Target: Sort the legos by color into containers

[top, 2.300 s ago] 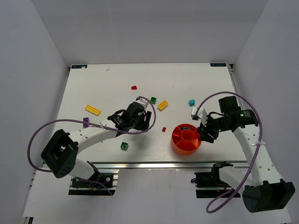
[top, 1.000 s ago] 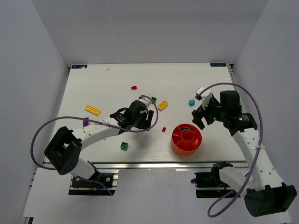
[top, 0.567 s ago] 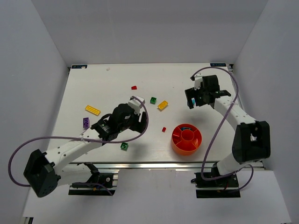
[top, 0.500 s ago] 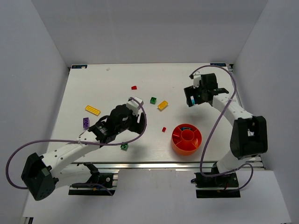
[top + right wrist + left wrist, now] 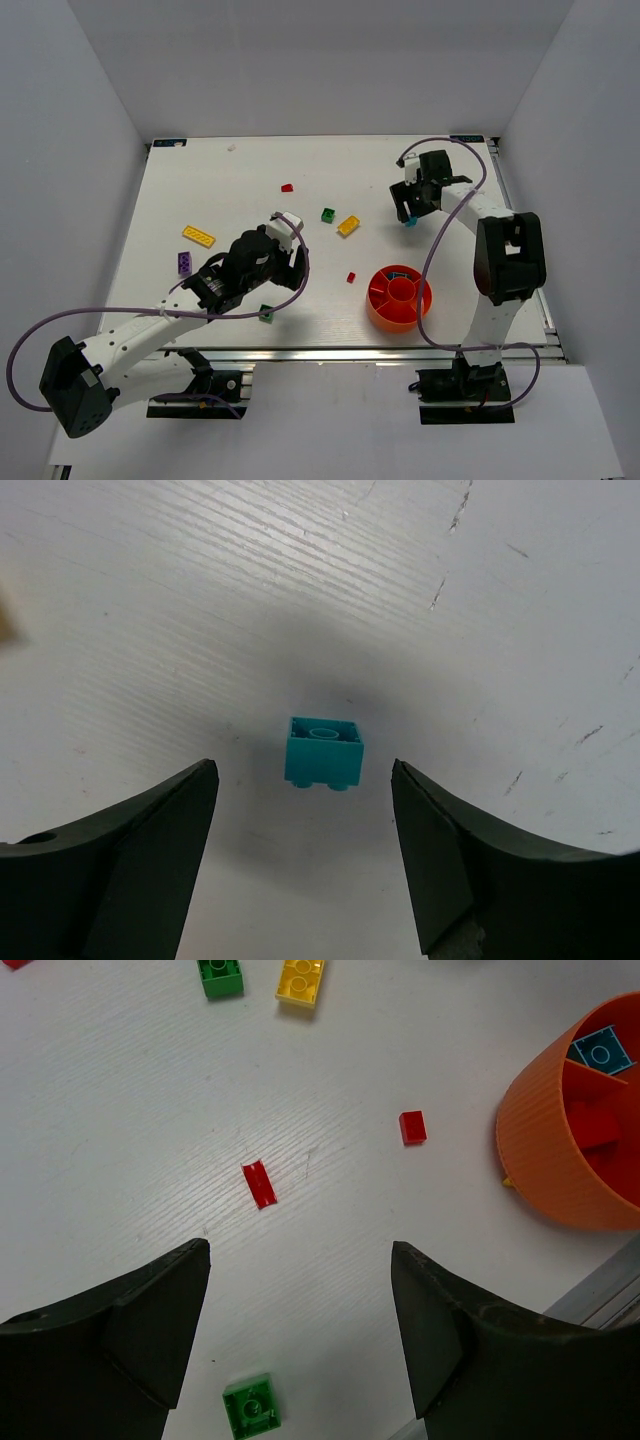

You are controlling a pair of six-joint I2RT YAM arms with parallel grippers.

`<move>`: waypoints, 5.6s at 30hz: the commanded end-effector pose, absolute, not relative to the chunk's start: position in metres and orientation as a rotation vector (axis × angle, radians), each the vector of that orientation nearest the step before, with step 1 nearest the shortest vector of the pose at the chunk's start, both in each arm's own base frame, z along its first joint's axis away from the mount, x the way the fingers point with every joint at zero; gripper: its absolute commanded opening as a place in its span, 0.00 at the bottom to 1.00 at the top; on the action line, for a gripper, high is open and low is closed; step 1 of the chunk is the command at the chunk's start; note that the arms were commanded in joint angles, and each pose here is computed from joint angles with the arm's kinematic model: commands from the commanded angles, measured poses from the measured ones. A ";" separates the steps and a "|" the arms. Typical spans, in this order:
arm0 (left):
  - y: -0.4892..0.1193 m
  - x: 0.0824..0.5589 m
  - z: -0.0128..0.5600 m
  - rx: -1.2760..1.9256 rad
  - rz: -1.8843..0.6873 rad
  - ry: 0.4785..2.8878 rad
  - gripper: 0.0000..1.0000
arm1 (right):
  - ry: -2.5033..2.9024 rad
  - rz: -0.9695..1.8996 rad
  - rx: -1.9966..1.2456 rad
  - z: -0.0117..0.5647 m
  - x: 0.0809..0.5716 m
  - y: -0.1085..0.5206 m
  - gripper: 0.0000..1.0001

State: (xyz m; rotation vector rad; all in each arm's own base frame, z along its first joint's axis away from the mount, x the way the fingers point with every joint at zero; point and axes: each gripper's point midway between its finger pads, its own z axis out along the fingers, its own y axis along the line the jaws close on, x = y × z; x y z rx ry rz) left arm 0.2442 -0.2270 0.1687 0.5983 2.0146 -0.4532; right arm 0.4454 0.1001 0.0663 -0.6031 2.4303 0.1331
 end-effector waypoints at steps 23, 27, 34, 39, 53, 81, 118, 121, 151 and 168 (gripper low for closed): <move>-0.228 0.243 0.180 0.606 -0.466 1.976 0.83 | 2.506 0.253 -0.627 0.042 0.454 0.097 0.49; -0.228 0.243 0.182 0.603 -0.469 1.971 0.83 | 2.500 0.250 -0.634 0.045 0.454 0.096 0.31; -0.230 0.241 0.186 0.609 -0.493 1.961 0.83 | 2.347 0.289 -0.731 0.101 0.440 0.097 0.04; -0.231 0.239 0.190 0.609 -0.505 1.953 0.83 | 2.037 0.354 -0.939 0.190 0.401 0.110 0.00; -0.235 0.237 0.188 0.621 -0.524 1.977 0.82 | 1.921 0.588 -1.424 0.244 0.239 0.134 0.01; -0.239 0.234 0.191 0.639 -0.555 1.967 0.83 | 1.997 0.556 -1.394 0.226 0.206 0.124 0.00; -0.241 0.233 0.190 0.653 -0.565 1.966 0.83 | 2.008 0.515 -1.394 0.219 0.197 0.119 0.00; -0.241 0.233 0.190 0.655 -0.566 1.967 0.83 | 2.011 0.517 -1.388 0.218 0.196 0.119 0.00; -0.242 0.231 0.193 0.659 -0.580 1.955 0.83 | 2.077 0.524 -1.356 0.190 0.181 0.113 0.00; -0.243 0.231 0.192 0.664 -0.581 1.957 0.83 | 2.108 0.542 -1.341 0.169 0.163 0.108 0.00</move>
